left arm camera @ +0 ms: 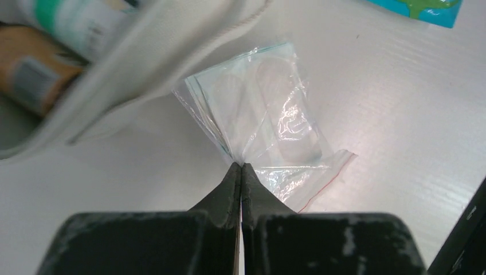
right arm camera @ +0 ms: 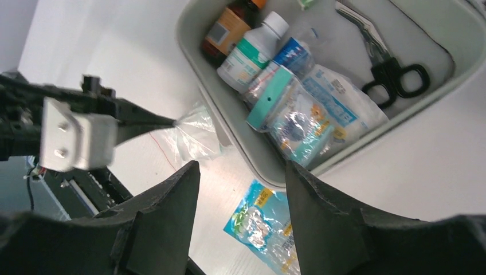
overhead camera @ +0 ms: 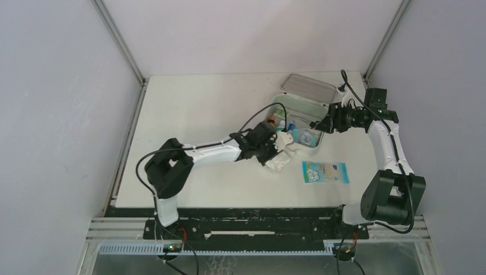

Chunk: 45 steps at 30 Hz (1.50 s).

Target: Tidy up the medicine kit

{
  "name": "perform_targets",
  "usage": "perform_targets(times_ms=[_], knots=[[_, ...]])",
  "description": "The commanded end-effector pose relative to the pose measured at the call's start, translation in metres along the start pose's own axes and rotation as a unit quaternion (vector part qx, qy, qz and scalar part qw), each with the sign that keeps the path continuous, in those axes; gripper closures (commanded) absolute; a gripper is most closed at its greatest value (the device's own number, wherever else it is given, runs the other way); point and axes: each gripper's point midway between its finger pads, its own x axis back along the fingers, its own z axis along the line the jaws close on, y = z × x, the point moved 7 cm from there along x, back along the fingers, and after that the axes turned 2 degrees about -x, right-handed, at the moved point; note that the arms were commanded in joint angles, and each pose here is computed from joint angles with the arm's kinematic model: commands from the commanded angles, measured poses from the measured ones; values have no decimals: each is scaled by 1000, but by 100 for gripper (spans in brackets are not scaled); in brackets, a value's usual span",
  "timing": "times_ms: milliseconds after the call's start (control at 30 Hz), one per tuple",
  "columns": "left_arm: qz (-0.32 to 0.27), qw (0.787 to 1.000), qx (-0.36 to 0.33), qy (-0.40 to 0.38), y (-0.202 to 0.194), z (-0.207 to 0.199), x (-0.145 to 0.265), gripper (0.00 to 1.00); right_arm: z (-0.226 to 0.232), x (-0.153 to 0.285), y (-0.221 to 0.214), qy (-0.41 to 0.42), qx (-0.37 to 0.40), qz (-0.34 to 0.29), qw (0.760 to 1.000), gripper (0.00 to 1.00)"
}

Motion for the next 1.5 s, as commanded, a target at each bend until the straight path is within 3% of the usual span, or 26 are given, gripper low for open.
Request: perform_targets(times_ms=[0,333,500,633,933,1067,1267,1467], knots=[[-67,996,-56,-18,29,17,57,100,16,-13,6,78,38,-11,996,44],[-135,988,-72,-17,53,41,132,100,65,-68,4,205,77,28,975,36],[-155,985,-77,-13,64,41,147,100,87,-92,8,259,77,42,962,30],[-161,984,-77,-7,67,42,152,100,99,-106,3,288,72,69,952,31],[-157,985,-78,-3,66,43,154,99,104,-113,8,325,57,82,940,81],[-161,985,-63,10,65,51,159,80,90,-107,22,298,33,58,952,98],[-168,983,-26,68,57,79,182,56,37,-97,52,213,-37,-19,976,100],[-171,980,-10,98,49,90,194,49,-12,-89,63,132,-131,-92,978,100]])
